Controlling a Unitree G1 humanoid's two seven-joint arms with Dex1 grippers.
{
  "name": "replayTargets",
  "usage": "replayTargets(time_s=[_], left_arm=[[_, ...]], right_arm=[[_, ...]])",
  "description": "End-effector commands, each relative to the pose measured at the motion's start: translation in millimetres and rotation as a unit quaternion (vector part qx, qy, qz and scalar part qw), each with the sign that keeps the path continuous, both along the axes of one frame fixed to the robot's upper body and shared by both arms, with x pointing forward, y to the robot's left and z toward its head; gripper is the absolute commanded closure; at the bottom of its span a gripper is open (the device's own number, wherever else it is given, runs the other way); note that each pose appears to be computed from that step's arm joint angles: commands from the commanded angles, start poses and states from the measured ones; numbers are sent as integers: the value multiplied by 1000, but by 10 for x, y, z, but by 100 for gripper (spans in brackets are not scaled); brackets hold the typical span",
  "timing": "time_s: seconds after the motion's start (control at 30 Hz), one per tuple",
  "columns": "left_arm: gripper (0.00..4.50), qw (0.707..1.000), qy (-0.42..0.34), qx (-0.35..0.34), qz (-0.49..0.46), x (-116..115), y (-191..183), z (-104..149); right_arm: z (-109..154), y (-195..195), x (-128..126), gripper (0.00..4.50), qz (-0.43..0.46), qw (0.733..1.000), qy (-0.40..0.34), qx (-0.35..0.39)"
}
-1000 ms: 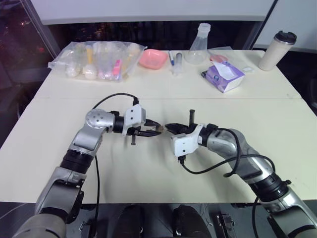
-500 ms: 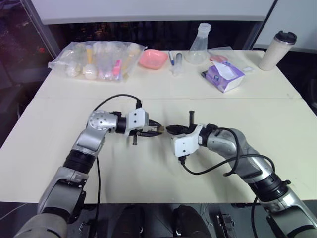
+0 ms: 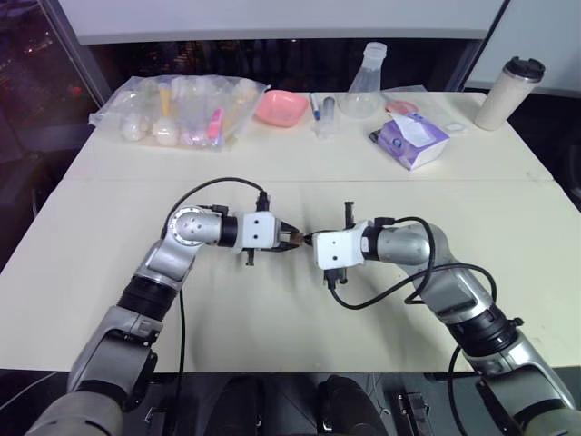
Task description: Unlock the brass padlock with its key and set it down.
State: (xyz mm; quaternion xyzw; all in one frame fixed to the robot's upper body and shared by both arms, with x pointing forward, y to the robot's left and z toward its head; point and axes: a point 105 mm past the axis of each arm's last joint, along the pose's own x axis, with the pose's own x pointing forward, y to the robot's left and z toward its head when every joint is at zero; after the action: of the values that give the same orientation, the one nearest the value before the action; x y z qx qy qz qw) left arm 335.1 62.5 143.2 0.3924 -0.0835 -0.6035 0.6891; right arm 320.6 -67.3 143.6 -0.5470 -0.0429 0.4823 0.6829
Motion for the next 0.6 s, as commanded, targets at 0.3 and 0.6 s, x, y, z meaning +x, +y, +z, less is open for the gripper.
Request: replayTargets(time_s=[0.3, 0.6], left_arm=[[375, 992, 104, -77, 11, 5, 44, 285], [375, 988, 137, -78, -3, -3, 47, 325]], right_arm=[[169, 27, -84, 315, 105, 962, -249, -38], [271, 23, -62, 119, 116, 945, -306, -17]])
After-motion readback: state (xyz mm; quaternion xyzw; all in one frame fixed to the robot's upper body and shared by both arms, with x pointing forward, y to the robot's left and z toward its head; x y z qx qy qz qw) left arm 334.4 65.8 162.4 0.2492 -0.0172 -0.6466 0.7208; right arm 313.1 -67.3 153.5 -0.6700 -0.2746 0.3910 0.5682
